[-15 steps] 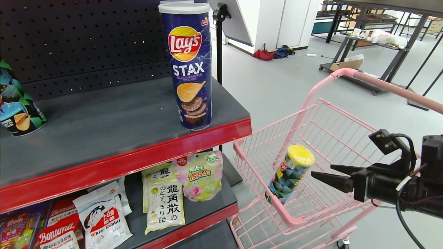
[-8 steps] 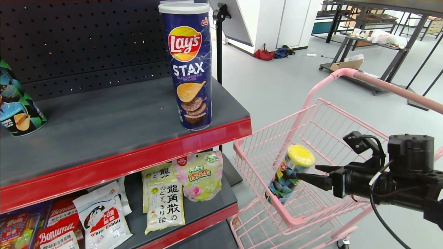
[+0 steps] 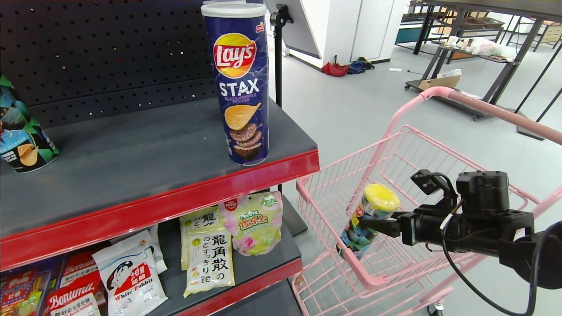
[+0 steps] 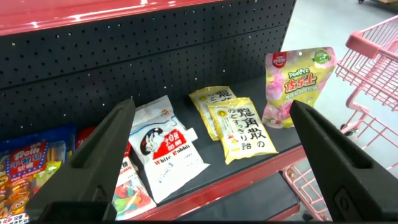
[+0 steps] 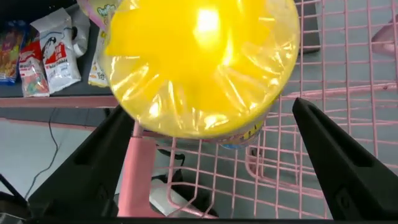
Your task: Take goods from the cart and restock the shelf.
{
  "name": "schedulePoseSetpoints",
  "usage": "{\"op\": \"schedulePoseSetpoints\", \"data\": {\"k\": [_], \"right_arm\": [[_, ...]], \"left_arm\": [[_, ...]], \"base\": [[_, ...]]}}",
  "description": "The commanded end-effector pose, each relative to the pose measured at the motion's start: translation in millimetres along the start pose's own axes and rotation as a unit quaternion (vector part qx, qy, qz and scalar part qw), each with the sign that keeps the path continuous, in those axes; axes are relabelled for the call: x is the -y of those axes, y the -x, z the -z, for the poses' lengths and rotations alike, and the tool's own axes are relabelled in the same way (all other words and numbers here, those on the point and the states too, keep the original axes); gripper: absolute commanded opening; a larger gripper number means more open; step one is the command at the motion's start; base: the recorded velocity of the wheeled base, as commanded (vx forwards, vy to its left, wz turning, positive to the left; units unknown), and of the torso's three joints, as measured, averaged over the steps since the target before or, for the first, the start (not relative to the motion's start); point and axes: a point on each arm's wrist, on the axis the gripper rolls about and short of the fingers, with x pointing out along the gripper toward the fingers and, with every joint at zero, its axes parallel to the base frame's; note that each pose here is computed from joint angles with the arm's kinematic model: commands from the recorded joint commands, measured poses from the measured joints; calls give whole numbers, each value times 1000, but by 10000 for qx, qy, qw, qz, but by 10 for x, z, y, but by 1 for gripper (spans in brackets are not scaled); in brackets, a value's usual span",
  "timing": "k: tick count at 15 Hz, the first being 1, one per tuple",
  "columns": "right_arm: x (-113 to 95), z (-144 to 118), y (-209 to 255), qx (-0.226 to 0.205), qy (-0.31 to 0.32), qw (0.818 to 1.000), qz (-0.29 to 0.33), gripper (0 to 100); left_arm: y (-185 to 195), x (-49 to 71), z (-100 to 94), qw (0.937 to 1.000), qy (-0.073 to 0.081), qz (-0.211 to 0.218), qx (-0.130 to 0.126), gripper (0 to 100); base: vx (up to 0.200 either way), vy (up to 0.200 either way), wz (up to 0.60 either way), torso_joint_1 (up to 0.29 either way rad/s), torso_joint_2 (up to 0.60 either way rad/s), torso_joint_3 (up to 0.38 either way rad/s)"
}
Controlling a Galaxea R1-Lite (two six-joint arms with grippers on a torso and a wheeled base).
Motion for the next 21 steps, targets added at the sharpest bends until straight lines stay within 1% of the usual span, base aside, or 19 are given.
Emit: {"op": "schedulePoseSetpoints", "data": {"k": [1,2,5,9,12,16,17,18,21], "right_arm": [[16,53,-105,-65,-12,10000,-56,100],[6,50,-135,-8,40,9999,-94,100],[-34,61,-215,-46,82,9997,-203,100],[45,55,-319,-66,36,9999,-154,100],[71,-15,-389,29,37,9998,-171,100],[62,-9,-437,14,20,9998,-209,100],[79,4,-471,76,58,9997,-216,0],[95,13,-514,197,106,9995,-227,0],[79,90,-543,160,120,9994,-270,0]], "left_arm": [[-1,0,2,10000,-2,-8,-6,100],[0,0,-2,10000,-2,-8,2,100],[0,0,-2,10000,-2,0,2,100],[0,0,-2,10000,-2,-8,2,100],[-1,0,2,10000,-2,0,-6,100],[-1,0,2,10000,-2,0,-6,100],[-1,0,2,10000,-2,-8,-6,100],[-1,0,2,10000,-2,-8,-6,100],[0,0,-4,10000,-2,-1,10,100]], "base": [[0,0,0,0,0,0],[0,0,0,0,0,0],[0,0,0,0,0,0],[0,0,0,0,0,0],[0,0,0,0,0,0],[0,0,0,0,0,0],[0,0,0,0,0,0],[0,0,0,0,0,0],[0,0,0,0,0,0]]}}
